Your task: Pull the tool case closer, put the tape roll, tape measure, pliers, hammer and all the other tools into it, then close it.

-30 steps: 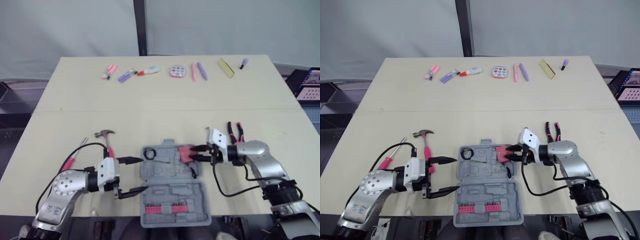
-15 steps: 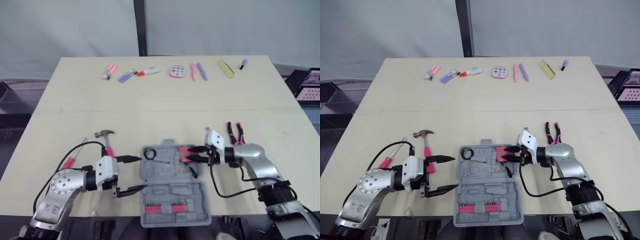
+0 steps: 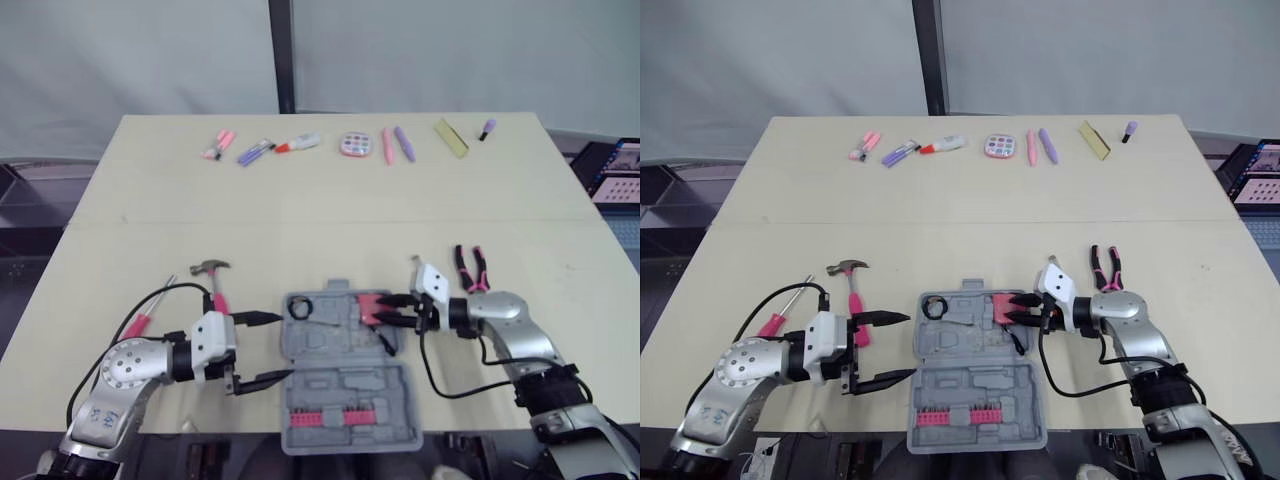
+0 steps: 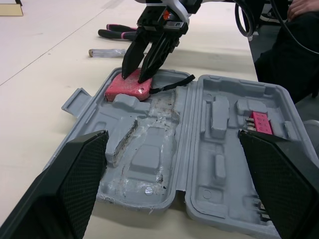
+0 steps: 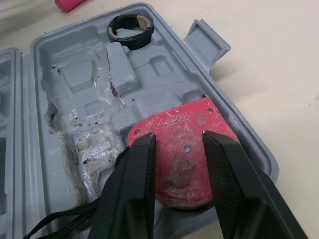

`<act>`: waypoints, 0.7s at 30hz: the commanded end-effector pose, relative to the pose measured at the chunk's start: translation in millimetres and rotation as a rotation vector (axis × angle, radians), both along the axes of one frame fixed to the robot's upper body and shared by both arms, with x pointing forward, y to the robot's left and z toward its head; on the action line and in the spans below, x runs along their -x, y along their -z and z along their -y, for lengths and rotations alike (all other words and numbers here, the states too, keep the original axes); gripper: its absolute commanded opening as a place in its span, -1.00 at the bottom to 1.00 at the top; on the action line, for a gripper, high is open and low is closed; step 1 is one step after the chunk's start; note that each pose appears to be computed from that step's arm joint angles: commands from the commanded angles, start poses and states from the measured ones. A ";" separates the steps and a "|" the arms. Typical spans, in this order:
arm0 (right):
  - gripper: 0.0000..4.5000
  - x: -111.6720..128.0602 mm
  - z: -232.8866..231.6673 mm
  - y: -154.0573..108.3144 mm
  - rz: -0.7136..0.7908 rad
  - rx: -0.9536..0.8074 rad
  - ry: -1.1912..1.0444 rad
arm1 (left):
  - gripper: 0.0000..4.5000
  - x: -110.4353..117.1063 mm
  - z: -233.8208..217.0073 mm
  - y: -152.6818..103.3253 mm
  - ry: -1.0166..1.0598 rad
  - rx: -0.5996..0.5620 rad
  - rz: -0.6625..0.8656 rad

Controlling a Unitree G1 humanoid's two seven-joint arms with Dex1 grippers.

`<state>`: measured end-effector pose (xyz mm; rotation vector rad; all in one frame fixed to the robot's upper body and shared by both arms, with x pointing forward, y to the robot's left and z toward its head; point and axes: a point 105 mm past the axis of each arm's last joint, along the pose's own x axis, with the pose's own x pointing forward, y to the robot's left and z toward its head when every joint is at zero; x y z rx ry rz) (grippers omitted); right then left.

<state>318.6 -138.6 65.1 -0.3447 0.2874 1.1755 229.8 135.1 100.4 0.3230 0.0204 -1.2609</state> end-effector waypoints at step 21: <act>-0.30 1.4 10.8 11.9 -0.019 0.054 0.052 | 1.00 -5.5 4.9 -20.6 -0.040 0.104 0.015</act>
